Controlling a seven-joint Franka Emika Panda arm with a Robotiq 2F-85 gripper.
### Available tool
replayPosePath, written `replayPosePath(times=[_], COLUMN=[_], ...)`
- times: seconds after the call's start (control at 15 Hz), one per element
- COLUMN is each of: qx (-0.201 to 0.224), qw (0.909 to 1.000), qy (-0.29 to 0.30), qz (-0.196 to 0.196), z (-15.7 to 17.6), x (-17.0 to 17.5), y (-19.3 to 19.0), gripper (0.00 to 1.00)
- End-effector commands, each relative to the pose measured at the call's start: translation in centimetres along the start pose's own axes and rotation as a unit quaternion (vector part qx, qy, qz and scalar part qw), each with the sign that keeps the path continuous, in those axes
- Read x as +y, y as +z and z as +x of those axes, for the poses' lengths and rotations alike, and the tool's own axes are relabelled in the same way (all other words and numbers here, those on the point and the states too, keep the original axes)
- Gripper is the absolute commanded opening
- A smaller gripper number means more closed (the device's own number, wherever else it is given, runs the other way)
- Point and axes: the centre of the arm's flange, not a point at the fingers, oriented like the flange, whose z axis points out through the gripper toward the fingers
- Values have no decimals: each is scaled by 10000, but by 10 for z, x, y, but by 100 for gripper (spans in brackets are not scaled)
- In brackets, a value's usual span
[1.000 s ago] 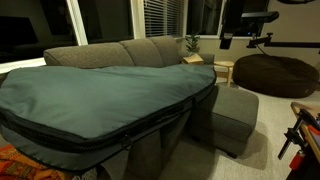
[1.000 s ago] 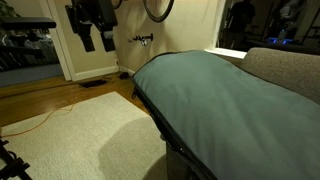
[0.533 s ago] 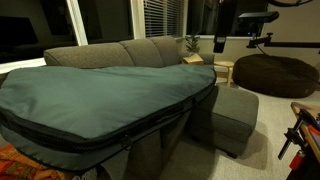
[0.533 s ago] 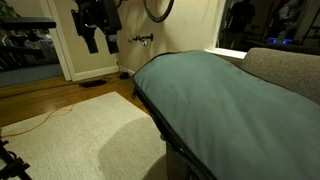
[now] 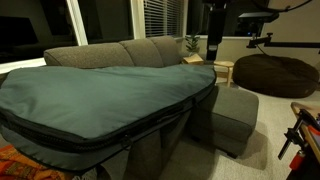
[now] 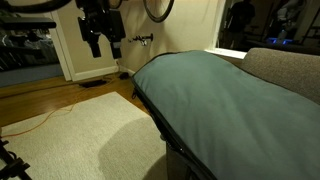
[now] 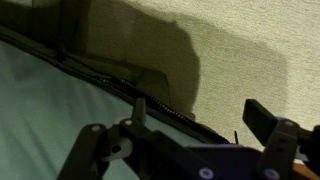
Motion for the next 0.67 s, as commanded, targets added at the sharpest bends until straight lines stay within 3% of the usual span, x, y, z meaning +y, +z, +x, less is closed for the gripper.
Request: replayPosePath(times=[0.0,0.6], qx=[55,80], qw=[9999,9971], qy=[88,674], qz=[47,349], z=[14,28], x=[-16,-38], y=[6,24], gripper=[100,100])
